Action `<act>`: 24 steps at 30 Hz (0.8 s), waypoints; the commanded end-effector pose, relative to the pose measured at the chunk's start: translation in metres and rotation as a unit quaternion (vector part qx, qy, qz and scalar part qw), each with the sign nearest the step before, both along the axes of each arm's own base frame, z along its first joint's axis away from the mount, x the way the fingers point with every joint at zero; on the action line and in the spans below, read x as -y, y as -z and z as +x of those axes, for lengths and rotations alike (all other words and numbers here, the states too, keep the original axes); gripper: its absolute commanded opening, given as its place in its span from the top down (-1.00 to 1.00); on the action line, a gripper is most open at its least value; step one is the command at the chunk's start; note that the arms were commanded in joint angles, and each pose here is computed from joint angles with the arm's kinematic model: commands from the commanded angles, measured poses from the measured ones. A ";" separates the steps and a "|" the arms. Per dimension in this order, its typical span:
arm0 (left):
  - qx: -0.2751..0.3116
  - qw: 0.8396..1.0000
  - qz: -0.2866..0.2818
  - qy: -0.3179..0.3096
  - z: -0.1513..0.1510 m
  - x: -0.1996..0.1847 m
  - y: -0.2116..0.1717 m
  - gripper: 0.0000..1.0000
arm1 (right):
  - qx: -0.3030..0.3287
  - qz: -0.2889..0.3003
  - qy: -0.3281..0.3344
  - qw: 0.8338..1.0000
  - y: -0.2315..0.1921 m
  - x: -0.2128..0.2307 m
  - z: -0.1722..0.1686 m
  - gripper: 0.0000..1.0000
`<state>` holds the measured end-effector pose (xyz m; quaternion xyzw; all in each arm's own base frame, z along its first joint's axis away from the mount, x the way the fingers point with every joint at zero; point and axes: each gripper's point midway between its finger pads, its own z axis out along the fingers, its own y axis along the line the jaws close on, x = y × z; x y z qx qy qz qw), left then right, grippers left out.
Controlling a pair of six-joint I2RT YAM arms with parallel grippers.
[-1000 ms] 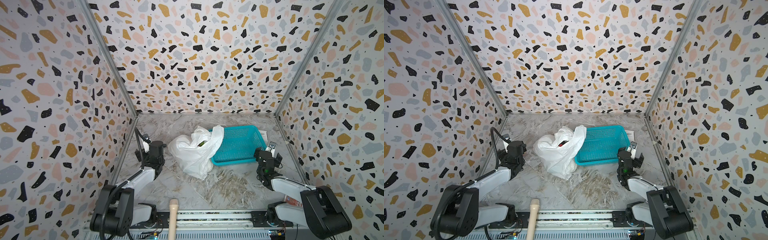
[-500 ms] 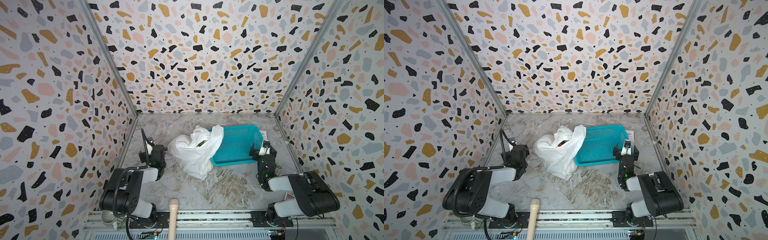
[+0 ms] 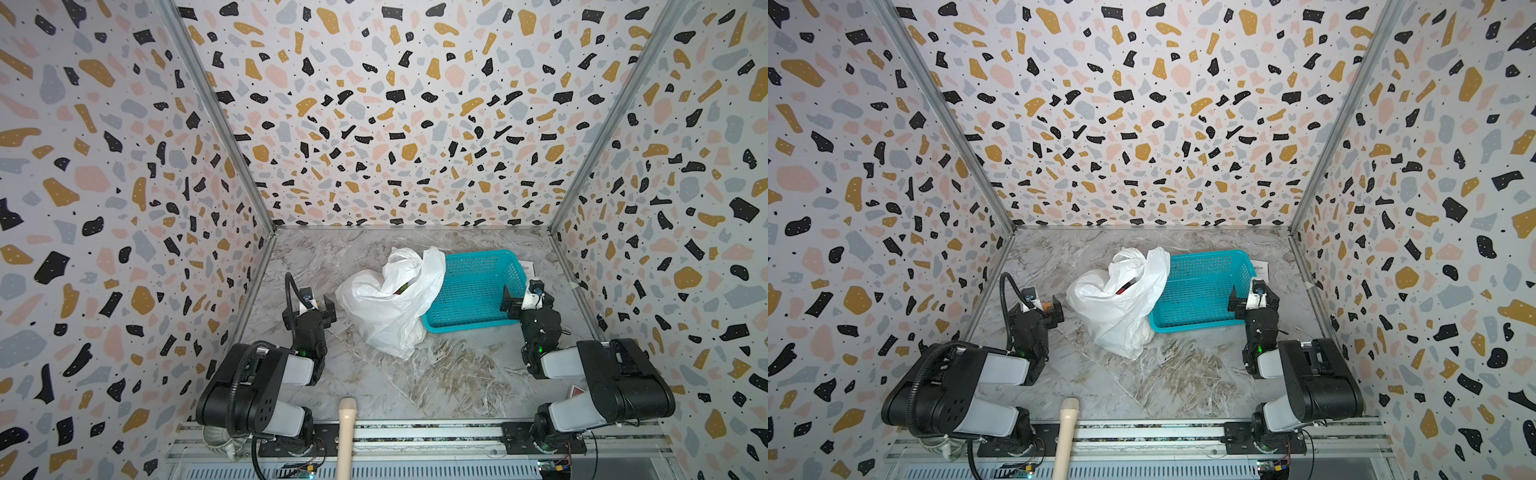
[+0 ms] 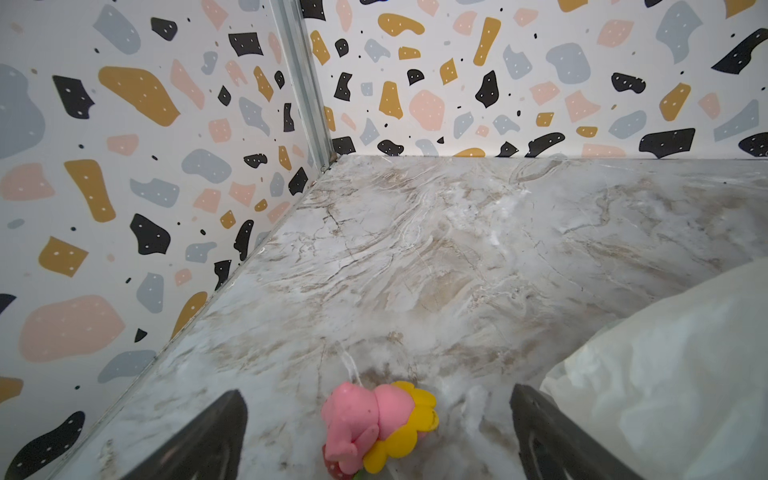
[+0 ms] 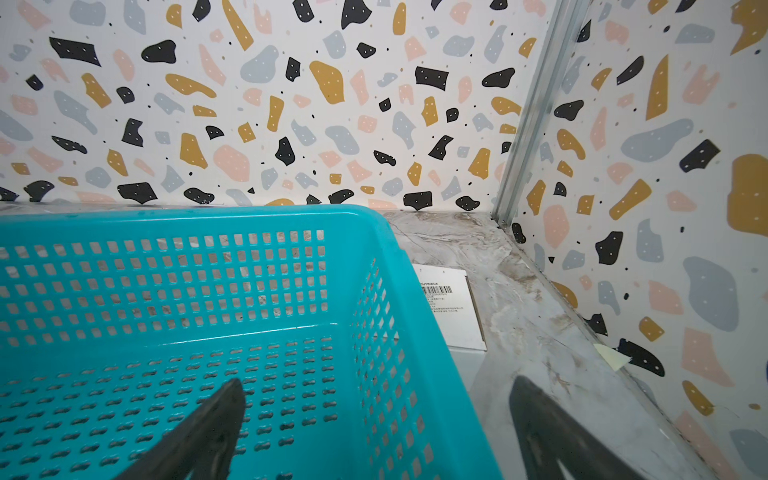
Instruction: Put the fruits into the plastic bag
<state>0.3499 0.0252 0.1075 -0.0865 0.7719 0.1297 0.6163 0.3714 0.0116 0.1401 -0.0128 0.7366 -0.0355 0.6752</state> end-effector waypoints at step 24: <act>0.050 0.999 -0.004 0.003 0.004 0.000 -0.024 -0.99 | -0.037 -0.001 -0.019 0.999 0.020 -0.003 0.000 -0.98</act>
